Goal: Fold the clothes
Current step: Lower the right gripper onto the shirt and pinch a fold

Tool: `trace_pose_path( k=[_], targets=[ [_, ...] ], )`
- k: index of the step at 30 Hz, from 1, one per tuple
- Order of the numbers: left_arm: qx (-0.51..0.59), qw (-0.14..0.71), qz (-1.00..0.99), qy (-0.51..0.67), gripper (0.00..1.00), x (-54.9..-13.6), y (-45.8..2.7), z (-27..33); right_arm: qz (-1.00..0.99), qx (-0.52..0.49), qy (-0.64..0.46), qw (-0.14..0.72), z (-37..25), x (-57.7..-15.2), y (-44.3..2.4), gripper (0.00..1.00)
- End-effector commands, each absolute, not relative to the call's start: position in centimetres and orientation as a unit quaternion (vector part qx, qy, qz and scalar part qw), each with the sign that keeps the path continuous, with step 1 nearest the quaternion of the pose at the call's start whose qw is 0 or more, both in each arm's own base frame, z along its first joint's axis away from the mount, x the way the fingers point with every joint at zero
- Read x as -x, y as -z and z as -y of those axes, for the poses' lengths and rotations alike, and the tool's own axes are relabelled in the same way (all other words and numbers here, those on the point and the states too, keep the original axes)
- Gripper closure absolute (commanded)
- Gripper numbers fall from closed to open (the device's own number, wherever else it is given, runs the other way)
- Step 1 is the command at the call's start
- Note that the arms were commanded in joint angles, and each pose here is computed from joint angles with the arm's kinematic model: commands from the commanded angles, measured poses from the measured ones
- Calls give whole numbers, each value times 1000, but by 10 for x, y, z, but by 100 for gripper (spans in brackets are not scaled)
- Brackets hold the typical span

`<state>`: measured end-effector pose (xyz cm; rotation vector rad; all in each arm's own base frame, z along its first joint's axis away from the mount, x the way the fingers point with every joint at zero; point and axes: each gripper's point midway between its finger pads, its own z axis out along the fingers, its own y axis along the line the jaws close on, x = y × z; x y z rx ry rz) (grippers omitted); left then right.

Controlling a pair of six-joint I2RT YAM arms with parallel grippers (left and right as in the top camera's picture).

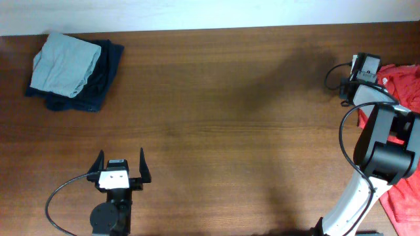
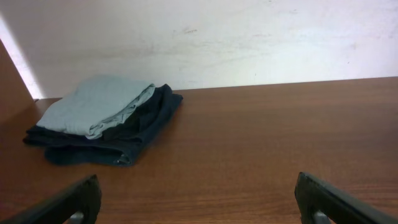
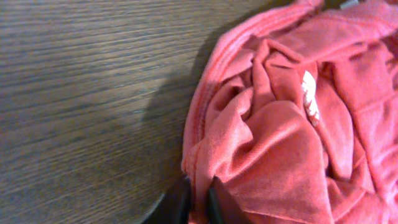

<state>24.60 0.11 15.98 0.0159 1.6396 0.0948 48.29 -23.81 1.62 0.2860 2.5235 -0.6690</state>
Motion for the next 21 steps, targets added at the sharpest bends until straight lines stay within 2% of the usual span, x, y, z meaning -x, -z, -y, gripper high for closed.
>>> trace_pose_path(
  k=[1,2,8,14,21],
  targets=[
    [-18,682,-730,-42,1,-246,-160,2,-913,-124,272,278,250,-487,-49,92],
    [-18,682,-730,-42,1,-246,-160,2,-911,-126,276,278,252,-486,-52,96],
    [-18,682,-730,-42,1,-246,-160,2,-900,-132,285,301,253,-489,-82,96],
    [-18,683,-729,-42,1,-246,-160,2,-875,-144,295,356,252,-486,-153,96],
    [-21,683,-729,-40,1,-246,-160,3,-842,-166,300,417,244,-463,-240,96]
  ],
)
